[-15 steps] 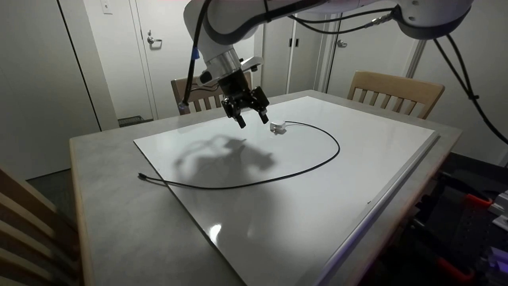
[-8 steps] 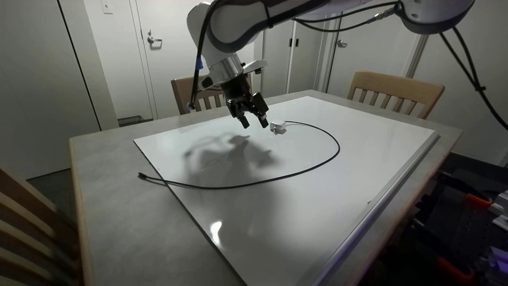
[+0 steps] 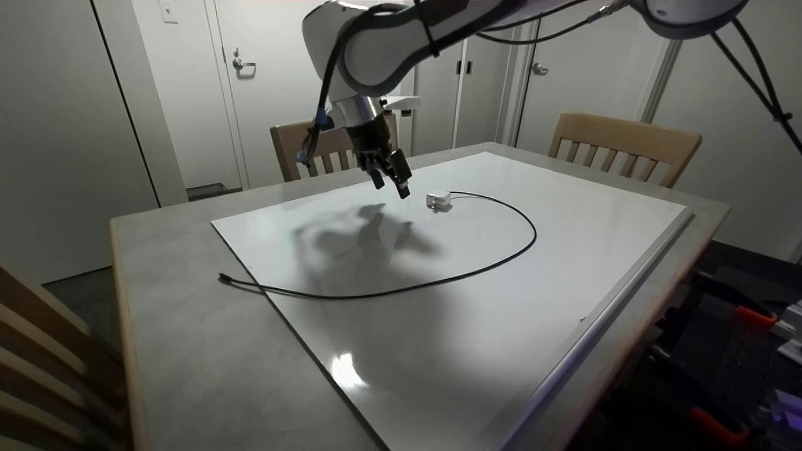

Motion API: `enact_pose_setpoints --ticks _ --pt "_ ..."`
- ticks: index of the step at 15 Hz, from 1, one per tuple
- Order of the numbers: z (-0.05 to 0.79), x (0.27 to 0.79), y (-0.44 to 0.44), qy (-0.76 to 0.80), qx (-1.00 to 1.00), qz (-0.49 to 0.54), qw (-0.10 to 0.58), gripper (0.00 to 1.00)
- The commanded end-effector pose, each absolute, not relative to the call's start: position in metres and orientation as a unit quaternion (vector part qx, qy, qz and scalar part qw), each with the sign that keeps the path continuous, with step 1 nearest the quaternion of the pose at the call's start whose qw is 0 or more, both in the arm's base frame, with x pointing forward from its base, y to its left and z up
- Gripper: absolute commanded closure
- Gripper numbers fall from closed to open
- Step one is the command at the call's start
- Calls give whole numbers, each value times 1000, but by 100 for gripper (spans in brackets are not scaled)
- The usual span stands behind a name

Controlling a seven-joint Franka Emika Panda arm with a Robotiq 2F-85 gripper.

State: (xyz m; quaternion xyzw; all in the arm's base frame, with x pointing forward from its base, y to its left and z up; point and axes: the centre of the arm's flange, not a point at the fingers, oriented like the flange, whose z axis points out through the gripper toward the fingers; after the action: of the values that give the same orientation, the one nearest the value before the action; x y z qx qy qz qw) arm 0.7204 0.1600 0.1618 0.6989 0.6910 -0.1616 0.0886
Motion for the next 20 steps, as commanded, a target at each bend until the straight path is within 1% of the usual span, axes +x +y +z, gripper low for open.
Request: enact_pose_setpoints --ticks 1,4,5,7,10,16,20 --pt "167 702 130 662 732 -83 139 0" --pt "169 703 108 645 753 -44 119 0" --pt "155 733 120 648 752 -54 112 0" --pt "155 735 107 640 759 -51 107 0" --pt "153 735 116 643 757 -49 106 0" --pt "161 734 105 675 732 -2 89 0" --pt "173 734 102 700 712 25 35 0"
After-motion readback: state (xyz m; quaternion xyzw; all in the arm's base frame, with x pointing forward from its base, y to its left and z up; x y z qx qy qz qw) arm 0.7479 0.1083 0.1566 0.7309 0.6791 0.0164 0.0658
